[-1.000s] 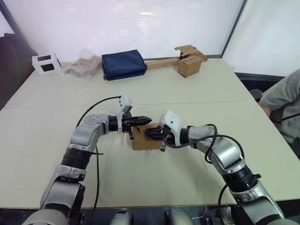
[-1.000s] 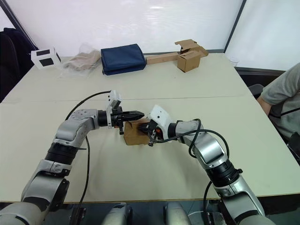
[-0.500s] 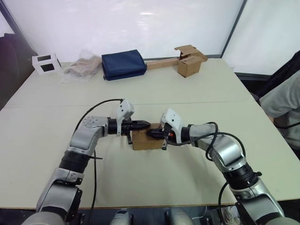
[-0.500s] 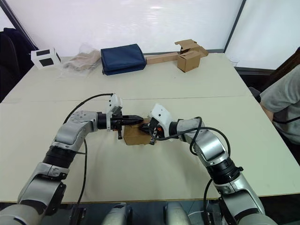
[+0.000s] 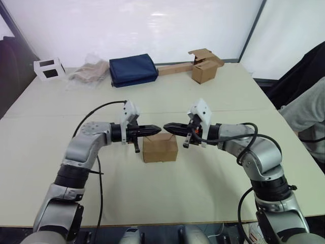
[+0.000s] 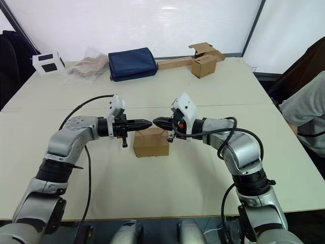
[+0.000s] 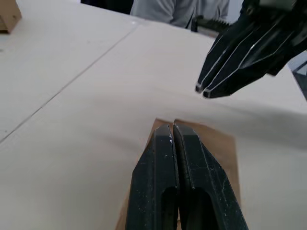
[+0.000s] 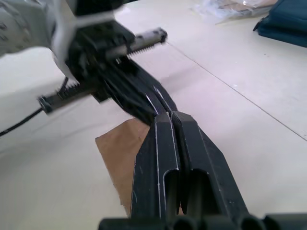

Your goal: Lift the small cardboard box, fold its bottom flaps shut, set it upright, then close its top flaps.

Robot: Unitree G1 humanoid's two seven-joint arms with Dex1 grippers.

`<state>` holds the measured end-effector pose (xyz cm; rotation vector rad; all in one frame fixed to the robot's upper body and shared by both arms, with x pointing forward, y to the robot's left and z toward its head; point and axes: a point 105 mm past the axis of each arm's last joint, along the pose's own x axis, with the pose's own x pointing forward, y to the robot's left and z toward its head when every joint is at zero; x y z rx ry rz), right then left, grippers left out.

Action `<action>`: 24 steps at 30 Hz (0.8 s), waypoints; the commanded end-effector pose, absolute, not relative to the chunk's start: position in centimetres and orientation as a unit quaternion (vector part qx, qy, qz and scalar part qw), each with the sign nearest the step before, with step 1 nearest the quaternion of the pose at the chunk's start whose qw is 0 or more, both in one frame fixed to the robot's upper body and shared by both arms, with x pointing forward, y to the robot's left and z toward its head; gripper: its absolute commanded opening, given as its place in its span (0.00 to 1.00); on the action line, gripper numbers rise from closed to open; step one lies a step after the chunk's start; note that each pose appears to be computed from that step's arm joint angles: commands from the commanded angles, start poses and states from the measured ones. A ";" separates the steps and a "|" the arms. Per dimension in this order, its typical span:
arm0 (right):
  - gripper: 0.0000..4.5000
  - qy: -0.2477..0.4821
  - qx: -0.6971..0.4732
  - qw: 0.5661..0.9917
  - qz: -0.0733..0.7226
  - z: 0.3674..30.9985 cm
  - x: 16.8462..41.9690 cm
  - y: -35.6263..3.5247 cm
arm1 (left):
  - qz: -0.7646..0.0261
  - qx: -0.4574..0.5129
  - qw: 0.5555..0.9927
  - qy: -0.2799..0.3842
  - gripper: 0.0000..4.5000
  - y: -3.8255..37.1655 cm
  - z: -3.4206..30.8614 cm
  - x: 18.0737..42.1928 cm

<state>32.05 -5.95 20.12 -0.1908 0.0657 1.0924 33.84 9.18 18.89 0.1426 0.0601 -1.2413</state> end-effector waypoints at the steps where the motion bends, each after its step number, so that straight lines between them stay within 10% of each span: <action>1: 0.00 0.030 -0.086 0.852 0.516 19.8 32.3 -6.0 | -0.578 0.092 0.810 0.029 0.02 9.9 18.9 33.0; 13: 0.00 0.096 -0.143 0.842 0.511 14.2 32.9 -5.8 | -0.567 0.105 0.814 0.070 0.02 9.6 15.1 32.9; 24: 0.00 0.014 -0.090 0.848 0.523 21.2 30.6 -7.3 | -0.575 0.084 0.813 0.033 0.02 11.7 20.1 30.6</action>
